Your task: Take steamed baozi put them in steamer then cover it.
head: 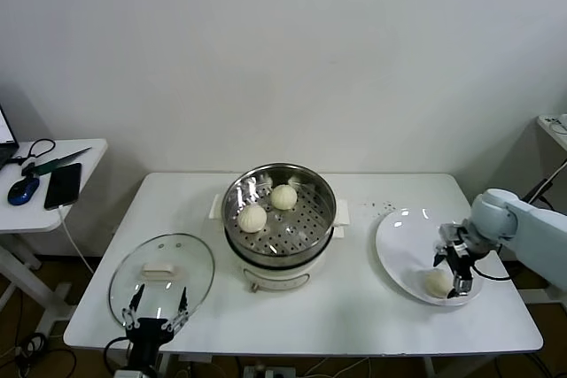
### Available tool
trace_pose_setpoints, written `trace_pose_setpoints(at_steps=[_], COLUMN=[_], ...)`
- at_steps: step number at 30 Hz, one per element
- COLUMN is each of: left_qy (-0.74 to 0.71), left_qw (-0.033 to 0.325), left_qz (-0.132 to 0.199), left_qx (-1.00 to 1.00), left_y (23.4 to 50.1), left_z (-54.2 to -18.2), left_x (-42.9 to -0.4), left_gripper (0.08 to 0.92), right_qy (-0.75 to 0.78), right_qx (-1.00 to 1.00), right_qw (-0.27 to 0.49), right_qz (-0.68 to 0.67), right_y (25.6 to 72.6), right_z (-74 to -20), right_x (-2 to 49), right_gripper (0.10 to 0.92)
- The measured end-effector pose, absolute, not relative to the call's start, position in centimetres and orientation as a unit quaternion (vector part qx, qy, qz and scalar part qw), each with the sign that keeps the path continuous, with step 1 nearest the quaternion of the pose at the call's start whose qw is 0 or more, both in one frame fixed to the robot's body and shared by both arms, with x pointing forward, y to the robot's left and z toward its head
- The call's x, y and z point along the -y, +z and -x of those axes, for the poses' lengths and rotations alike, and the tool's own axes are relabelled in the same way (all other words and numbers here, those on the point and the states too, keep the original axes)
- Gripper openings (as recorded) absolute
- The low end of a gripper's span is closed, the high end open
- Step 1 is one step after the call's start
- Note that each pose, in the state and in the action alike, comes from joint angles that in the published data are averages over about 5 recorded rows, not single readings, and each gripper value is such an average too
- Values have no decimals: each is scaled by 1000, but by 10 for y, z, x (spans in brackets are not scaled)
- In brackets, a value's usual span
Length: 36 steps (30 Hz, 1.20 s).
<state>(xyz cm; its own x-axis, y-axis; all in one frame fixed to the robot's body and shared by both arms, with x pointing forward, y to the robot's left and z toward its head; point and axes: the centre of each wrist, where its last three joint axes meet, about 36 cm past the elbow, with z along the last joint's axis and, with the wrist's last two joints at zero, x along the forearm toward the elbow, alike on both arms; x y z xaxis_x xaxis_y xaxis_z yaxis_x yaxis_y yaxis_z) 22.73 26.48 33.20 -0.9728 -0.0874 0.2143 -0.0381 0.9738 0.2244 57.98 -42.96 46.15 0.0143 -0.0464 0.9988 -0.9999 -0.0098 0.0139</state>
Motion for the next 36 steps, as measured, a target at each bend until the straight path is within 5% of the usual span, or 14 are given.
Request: trace_pose_setpoints(at_steps=[21,36], left_qy=[-112,-118], left_qw=[113,112], left_qz=[-31,-27], left_qx=[987,986], left_y=[332,336], left_z=[-226,-225], left_x=[-263,-259], left_gripper=[823,823], right_qy=[499,685], right_qx=[496,329], right_qw=[470,270], right_qz=[-533,-592], right_y=[473,626], right_z=[-596,-663], right_x=[429,330], right_gripper=[671,670])
